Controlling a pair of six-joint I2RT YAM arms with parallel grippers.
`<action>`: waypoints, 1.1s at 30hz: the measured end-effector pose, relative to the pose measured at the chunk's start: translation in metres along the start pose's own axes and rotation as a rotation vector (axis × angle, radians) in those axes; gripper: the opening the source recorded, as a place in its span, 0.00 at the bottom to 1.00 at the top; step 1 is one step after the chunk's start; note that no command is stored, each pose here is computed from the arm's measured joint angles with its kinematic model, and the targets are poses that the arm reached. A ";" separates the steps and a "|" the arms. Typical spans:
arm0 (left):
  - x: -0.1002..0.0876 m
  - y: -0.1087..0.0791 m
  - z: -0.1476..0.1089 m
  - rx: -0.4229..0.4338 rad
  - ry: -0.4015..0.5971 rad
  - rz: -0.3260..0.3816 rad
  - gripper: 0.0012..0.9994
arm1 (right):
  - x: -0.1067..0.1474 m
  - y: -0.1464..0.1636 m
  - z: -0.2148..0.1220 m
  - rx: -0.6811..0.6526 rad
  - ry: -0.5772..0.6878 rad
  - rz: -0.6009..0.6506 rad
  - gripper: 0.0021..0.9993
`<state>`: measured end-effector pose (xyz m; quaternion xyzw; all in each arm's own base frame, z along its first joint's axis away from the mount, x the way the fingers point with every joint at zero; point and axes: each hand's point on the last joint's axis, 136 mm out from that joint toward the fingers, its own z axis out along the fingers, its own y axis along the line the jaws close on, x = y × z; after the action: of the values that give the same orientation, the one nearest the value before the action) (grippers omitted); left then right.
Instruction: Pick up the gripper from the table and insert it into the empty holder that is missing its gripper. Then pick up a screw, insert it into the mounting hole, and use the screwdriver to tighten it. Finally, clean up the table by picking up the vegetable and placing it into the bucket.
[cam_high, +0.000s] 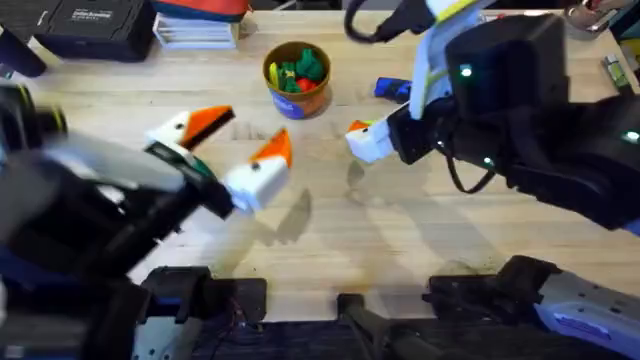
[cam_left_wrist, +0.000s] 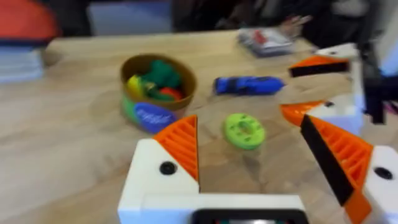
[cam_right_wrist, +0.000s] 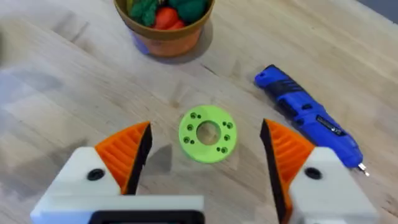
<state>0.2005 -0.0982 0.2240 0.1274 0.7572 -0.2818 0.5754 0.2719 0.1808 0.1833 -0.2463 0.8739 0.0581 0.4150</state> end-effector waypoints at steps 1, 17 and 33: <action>-0.002 0.007 0.000 -0.047 0.037 -0.017 0.99 | 0.002 0.000 0.003 0.001 0.010 -0.002 0.99; 0.056 0.105 0.006 -0.587 0.802 -0.400 0.99 | 0.018 0.004 0.022 0.005 0.089 -0.016 0.99; 0.119 0.175 -0.011 -1.101 0.896 -0.793 0.99 | 0.018 0.004 0.022 0.005 0.090 -0.016 0.99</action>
<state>0.2458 0.0345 0.0648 -0.3508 0.9344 0.0259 0.0555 0.2760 0.1843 0.1548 -0.2547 0.8898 0.0415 0.3765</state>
